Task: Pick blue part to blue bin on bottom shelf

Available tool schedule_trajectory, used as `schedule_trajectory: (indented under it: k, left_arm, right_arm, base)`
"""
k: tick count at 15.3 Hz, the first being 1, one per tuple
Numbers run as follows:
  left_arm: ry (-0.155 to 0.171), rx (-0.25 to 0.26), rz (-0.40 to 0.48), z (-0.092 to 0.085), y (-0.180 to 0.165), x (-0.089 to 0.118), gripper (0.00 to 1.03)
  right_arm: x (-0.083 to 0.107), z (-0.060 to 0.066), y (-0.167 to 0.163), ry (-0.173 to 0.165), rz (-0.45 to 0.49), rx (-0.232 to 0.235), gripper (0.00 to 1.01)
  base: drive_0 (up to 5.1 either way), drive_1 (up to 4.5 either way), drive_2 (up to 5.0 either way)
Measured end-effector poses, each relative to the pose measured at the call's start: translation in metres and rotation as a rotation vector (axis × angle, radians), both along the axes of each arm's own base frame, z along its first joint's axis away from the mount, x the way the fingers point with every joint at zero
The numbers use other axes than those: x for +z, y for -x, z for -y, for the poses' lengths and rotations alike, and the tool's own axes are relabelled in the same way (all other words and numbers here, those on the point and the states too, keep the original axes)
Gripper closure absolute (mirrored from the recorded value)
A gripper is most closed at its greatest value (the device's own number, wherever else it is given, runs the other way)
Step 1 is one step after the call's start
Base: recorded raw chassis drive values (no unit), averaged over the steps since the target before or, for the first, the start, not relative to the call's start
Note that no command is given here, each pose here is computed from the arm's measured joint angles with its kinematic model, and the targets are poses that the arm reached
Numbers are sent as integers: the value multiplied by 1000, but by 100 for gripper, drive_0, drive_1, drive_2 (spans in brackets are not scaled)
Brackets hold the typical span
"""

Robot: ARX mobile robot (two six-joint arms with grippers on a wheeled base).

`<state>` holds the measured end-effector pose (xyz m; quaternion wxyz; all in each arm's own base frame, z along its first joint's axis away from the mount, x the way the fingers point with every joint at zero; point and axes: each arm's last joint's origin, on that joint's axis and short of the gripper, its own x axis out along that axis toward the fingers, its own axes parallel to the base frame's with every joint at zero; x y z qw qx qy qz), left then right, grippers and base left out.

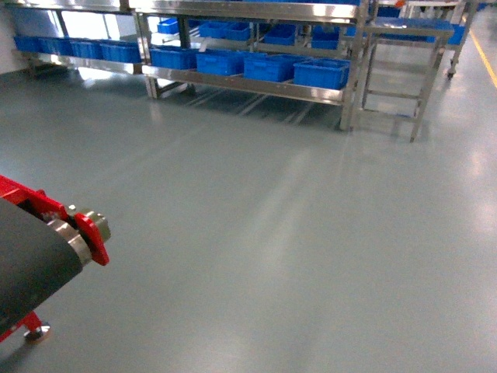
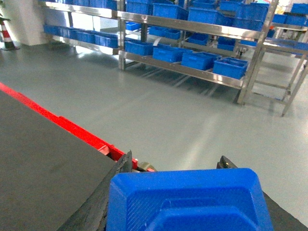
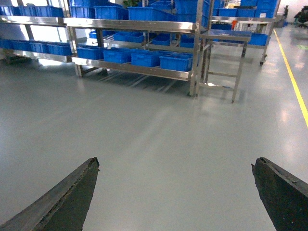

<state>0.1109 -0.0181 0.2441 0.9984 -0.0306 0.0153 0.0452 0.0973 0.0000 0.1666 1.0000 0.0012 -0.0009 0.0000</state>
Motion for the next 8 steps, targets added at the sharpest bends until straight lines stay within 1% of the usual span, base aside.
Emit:
schedule_trajectory:
  k: [8]
  left_arm:
    - [0, 0, 0, 0, 0, 0, 60]
  right_arm:
    - [0, 0, 0, 0, 0, 0, 3]
  base:
    - [-159, -159, -159]
